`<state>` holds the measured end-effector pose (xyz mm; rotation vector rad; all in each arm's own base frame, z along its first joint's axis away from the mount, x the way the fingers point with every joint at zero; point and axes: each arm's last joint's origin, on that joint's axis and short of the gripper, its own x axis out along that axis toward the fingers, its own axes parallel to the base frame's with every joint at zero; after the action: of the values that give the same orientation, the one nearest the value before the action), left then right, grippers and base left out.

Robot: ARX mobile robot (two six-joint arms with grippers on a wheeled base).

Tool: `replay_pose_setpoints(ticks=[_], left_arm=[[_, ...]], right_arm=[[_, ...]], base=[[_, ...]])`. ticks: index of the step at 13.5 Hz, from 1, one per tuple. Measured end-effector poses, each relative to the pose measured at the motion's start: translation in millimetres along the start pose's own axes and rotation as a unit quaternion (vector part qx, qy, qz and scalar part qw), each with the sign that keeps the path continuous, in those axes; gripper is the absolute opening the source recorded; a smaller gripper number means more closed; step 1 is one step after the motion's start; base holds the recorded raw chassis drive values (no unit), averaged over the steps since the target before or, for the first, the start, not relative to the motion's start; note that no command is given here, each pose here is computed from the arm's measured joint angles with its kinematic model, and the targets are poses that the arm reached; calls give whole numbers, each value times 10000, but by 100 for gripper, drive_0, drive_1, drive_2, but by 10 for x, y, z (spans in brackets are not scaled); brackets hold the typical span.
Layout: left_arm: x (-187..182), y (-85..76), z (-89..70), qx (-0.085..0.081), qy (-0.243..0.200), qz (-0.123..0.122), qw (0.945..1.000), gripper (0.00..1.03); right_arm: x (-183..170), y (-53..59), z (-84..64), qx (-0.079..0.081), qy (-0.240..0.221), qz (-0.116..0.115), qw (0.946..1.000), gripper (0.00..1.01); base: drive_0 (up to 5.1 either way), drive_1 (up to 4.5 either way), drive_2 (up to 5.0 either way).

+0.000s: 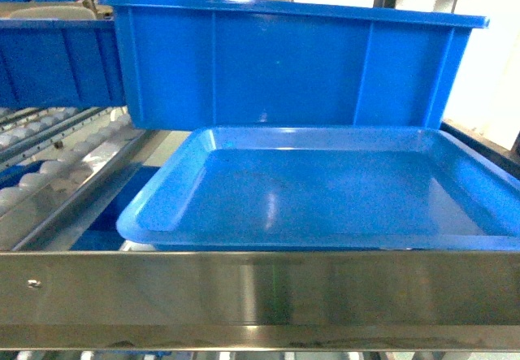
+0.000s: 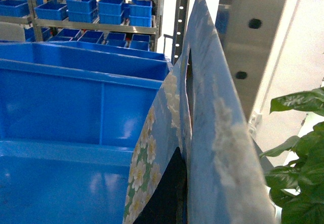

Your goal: Move flower gift bag to table near conveyor

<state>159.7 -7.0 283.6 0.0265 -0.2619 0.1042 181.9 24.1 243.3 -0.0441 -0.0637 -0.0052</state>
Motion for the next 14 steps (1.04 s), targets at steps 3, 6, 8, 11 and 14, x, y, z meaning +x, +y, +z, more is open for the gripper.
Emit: replay_pose_setpoints(ticks=[3,6,8,11,14], left_arm=[[2,0,-2,1,4,2,10000,2],[2,0,-2,1,4,4,10000,2],[2,0,-2,1,6,3,10000,2],[2,2,-1,0,-3,19,10000,2],[3,1,-4,3,14,18,10000,2]], right_arm=[[0,0,1,1,-6,0,10000,2],[0,0,2,1,-8,1,10000,2],[0,0,1,1,-6,2,10000,2],[-2,1,6,7,-29,16,10000,2],[0,2,-1,0,3,19,10000,2]], base=[[0,0,0],[0,0,0],[0,0,0],[0,0,0],[0,0,0]])
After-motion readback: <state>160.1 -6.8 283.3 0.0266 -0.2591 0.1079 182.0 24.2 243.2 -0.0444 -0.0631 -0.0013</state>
